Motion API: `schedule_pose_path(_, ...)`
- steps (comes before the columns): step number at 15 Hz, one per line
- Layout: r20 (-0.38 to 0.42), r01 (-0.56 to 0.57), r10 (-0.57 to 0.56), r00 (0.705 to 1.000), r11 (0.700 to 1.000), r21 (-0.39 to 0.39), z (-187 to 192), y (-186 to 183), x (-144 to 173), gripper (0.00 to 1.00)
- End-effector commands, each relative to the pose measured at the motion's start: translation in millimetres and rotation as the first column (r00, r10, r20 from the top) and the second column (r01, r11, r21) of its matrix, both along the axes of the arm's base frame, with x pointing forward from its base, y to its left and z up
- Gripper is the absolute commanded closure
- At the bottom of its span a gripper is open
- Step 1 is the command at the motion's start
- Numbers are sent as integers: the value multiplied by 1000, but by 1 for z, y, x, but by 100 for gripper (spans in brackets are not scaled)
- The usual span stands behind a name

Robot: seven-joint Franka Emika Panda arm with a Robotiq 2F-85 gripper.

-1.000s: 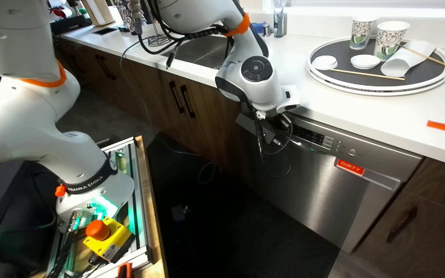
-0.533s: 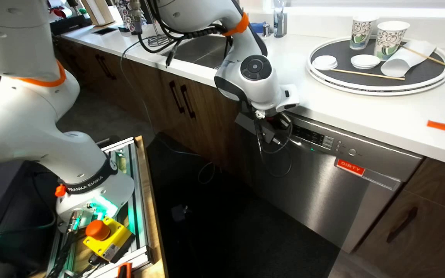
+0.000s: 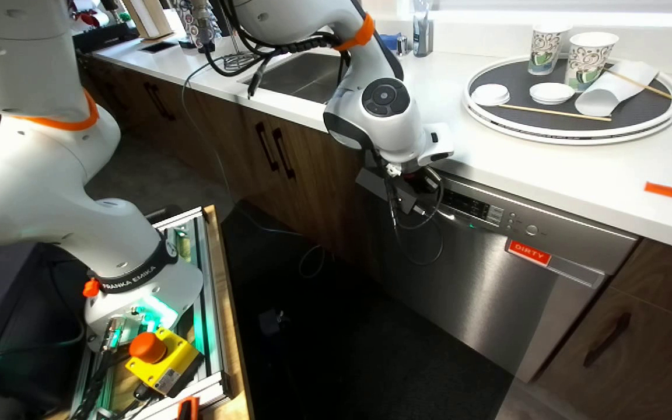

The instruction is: Press the button on the oven

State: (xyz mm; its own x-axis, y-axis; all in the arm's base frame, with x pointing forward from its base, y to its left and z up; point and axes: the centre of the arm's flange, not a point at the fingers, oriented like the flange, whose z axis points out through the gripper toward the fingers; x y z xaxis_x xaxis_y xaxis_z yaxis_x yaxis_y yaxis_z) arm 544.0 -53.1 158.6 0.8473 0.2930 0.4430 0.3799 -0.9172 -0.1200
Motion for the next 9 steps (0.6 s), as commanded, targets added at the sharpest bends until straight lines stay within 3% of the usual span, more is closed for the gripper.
schedule_pose_path(1,2,-6,6,1000,1000,-21,1,5,-3,100)
schedule_pose_path(9,26,13,-12,1000,1000,-11,-3,4,2,100)
